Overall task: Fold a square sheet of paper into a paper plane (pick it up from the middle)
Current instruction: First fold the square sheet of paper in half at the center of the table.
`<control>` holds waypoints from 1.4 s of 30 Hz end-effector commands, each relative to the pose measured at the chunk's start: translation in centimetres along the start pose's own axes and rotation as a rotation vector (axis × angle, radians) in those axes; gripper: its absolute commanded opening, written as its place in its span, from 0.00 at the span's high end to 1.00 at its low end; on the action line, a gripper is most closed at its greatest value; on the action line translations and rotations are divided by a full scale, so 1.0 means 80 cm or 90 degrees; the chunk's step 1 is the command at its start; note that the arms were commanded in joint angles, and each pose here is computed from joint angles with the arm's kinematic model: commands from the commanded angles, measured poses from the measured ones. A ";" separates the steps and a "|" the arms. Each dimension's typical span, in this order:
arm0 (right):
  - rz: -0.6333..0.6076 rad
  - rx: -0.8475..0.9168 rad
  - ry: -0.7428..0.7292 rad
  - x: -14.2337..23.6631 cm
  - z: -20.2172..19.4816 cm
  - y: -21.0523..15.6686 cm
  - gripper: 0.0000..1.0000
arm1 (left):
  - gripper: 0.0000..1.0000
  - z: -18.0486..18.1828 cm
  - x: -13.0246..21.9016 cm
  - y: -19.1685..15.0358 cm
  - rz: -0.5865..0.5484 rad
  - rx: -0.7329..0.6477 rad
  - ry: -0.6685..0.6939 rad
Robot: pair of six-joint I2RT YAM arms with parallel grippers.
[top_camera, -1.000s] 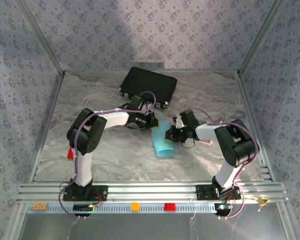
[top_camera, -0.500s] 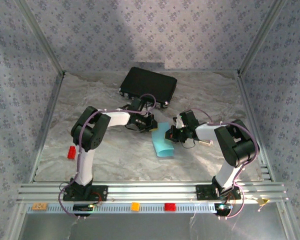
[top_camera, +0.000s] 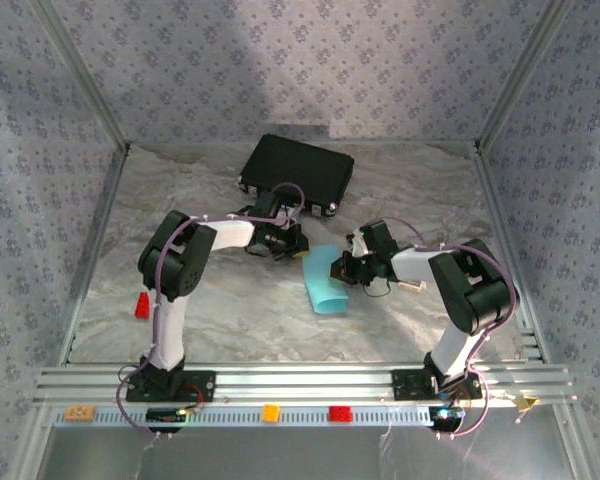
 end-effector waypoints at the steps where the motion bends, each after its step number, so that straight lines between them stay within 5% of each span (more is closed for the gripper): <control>1: 0.055 -0.075 -0.109 -0.005 -0.052 -0.044 1.00 | 1.00 0.034 0.012 0.027 -0.064 0.032 0.079; 17: 0.055 -0.072 -0.105 -0.008 -0.049 -0.046 1.00 | 1.00 -0.016 0.061 0.024 -0.102 0.002 0.043; 25: 0.055 -0.074 -0.109 -0.008 -0.051 -0.045 1.00 | 1.00 -0.053 0.041 -0.007 -0.008 -0.040 -0.059; 42: 0.053 -0.077 -0.111 -0.007 -0.053 -0.048 1.00 | 1.00 0.025 0.009 0.025 -0.054 0.059 0.035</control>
Point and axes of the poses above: each hand's point on the last joint's axis, 136 mm out from that joint toward the fingers, its own x axis back along the fingers, its own z axis along the line the jaws close on, y = z × x, the point moved 3 cm from there along x, back along the fingers, and after that the axes turned 4 degrees about x, right-handed, at the moved point
